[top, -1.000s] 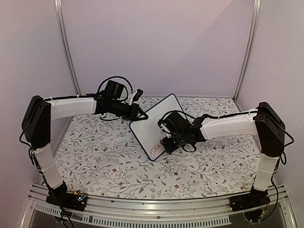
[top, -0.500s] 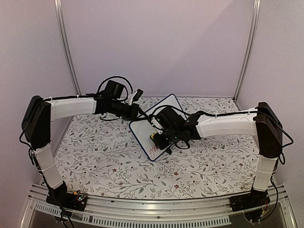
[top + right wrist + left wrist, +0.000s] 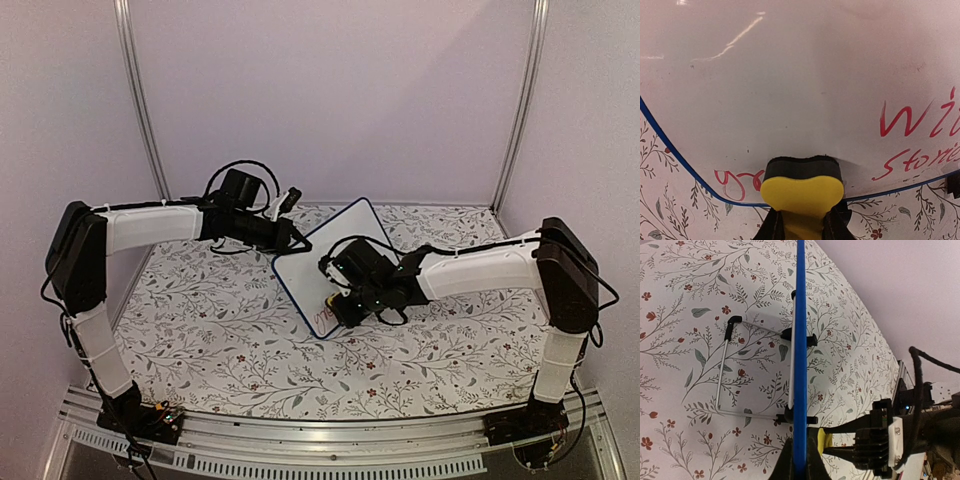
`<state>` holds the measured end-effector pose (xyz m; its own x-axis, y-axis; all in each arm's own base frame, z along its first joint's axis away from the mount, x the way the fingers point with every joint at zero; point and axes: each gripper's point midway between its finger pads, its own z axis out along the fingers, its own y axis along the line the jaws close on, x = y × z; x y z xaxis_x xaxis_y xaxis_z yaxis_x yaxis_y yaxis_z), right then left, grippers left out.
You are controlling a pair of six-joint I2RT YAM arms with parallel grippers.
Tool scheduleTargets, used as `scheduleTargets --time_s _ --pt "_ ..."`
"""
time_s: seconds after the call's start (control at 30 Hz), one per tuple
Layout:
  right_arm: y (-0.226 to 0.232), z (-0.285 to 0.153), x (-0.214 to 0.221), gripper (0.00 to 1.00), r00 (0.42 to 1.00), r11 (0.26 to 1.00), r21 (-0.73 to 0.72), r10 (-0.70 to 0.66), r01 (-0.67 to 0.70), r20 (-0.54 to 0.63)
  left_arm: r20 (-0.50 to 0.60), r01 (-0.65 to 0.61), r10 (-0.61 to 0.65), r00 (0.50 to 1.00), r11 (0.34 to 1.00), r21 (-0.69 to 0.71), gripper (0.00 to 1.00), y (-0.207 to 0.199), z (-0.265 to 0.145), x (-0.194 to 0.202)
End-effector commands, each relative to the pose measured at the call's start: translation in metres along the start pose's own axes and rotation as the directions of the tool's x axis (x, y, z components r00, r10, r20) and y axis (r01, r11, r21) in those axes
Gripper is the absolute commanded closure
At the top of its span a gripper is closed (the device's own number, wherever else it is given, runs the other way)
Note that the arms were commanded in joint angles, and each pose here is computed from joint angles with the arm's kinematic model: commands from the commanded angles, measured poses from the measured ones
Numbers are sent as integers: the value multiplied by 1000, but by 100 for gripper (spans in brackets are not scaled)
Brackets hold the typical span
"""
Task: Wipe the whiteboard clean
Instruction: Erase the whiteboard at the center of the board.
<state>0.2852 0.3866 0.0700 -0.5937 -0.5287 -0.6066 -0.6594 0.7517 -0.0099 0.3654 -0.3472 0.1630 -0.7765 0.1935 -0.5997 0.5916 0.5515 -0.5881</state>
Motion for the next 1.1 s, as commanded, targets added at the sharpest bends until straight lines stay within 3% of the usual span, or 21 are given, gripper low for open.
scheduleTargets --time_s 0.0,0.27,0.57,0.8,1.07 --pt "11 0 -30 85 998 1000 -17 -17 18 63 -58 -25 26 998 999 25 100 -13 6 17" --pt "11 -5 -64 85 991 998 17 -59 57 121 -54 -29 31 998 999 24 100 -14 5 16" --pt "-5 7 -25 85 998 996 73 -58 55 32 -58 -25 26 998 999 28 100 -14 6 17" --pt "-28 5 4 85 1000 995 99 16 -15 -14 -61 -21 23 998 999 29 100 -13 7 17" --pt "-37 4 -26 85 997 993 103 58 -63 46 -57 -26 27 998 999 27 100 -14 5 16"
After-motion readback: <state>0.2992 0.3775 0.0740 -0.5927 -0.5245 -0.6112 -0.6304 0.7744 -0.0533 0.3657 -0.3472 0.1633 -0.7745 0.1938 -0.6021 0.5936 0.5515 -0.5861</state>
